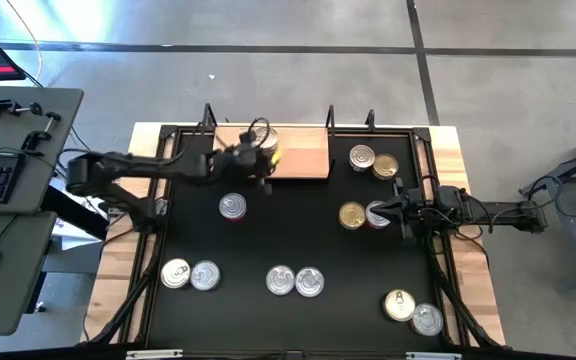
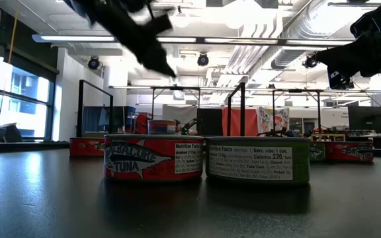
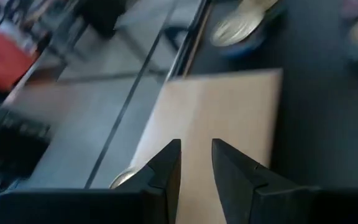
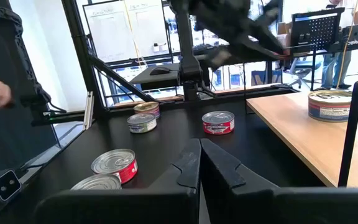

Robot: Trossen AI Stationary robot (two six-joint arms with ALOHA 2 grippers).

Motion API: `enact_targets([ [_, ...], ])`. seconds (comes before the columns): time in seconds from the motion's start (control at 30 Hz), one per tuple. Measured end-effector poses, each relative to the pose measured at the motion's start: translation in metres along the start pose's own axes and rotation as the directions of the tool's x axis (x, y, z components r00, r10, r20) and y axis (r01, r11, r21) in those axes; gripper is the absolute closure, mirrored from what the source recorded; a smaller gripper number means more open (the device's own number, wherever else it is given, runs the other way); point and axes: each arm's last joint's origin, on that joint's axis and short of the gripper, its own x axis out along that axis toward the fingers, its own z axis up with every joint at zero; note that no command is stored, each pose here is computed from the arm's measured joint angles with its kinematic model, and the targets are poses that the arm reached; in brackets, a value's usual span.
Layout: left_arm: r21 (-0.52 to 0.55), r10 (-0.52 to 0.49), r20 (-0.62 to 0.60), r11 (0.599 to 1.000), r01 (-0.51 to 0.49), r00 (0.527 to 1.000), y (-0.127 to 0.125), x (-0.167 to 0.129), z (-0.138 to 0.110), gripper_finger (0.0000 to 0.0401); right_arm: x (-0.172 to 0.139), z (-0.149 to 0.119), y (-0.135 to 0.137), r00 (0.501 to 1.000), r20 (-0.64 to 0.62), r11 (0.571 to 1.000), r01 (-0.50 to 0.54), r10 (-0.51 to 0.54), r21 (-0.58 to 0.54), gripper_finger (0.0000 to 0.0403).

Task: Stack canned seafood by type on shelf
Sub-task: Put the red tuna can on the shelf

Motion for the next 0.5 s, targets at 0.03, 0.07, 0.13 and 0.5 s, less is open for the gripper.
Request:
enact_targets([
  [0.03,0.012,-0.026,0.026,1.000,0.026,0.999,-0.007,-0.010,0.005,0.0328,0.000,0.000,0.000,1.000,0.000,1.000,0.000,0.000,0.000,0.0402],
  [0.07,0.027,-0.056,0.046,0.998,0.055,0.997,-0.015,-0.018,0.009,0.0332,0.000,0.000,0.000,1.000,0.000,1.000,0.000,0.000,0.000,0.0402],
  [0.13,0.052,-0.119,0.075,0.992,0.115,0.990,-0.033,-0.034,0.015,0.0342,0.000,0.000,0.000,1.000,-0.001,1.000,0.000,0.000,0.000,0.0402],
  [0.5,0.192,-0.310,0.030,0.935,0.299,0.950,-0.118,-0.099,0.012,0.0377,0.000,0.000,0.000,1.000,0.000,1.000,0.000,0.000,0.000,0.0402],
])
